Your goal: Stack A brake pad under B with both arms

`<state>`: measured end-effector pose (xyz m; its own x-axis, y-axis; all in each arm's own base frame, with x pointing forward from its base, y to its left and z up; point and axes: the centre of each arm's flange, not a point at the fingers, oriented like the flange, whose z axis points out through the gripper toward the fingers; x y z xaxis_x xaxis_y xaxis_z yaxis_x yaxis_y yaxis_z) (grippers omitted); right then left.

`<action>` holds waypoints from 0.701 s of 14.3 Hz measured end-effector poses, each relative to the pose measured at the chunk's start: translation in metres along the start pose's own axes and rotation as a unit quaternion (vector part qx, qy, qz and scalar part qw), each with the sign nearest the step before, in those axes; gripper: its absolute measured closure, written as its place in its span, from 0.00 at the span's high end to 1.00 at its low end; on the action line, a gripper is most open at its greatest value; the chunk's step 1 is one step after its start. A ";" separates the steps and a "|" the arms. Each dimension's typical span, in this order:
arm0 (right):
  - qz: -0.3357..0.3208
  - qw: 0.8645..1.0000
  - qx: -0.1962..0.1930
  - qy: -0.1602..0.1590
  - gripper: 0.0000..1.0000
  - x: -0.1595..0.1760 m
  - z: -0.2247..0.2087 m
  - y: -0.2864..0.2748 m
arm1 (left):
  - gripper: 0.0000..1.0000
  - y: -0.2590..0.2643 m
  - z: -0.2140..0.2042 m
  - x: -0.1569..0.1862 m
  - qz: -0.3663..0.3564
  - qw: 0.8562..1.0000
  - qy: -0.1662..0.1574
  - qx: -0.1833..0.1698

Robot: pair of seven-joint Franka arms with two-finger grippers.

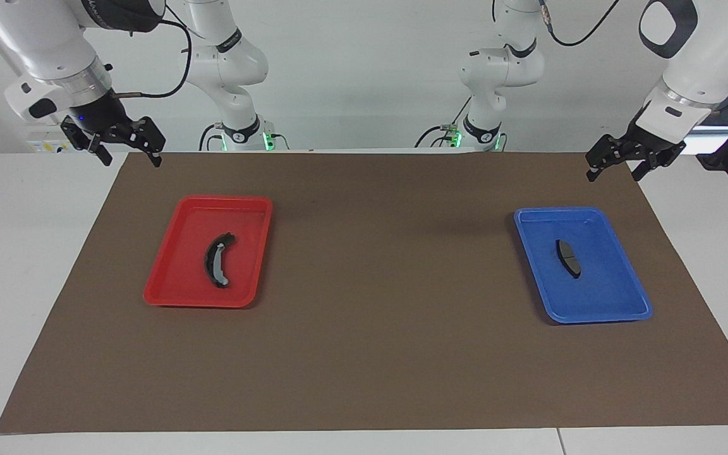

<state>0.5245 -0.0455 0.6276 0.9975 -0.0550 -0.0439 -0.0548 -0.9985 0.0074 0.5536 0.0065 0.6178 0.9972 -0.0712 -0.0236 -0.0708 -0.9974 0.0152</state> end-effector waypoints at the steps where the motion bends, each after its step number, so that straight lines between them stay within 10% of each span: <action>1: 0.000 1.000 0.000 0.000 1.00 0.000 0.000 0.000 | 1.00 0.000 0.000 0.000 0.000 1.000 0.000 0.000; 10: 0.000 1.000 0.000 0.000 1.00 0.000 0.000 0.000 | 1.00 0.000 -0.005 0.002 0.001 1.000 0.014 0.001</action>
<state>0.5245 -0.0453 0.6272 0.9975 -0.0547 -0.0447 -0.0544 -0.9985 0.0073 0.5557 0.0066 0.6228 0.9974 -0.0721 0.0054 -0.0722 -0.9973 0.0126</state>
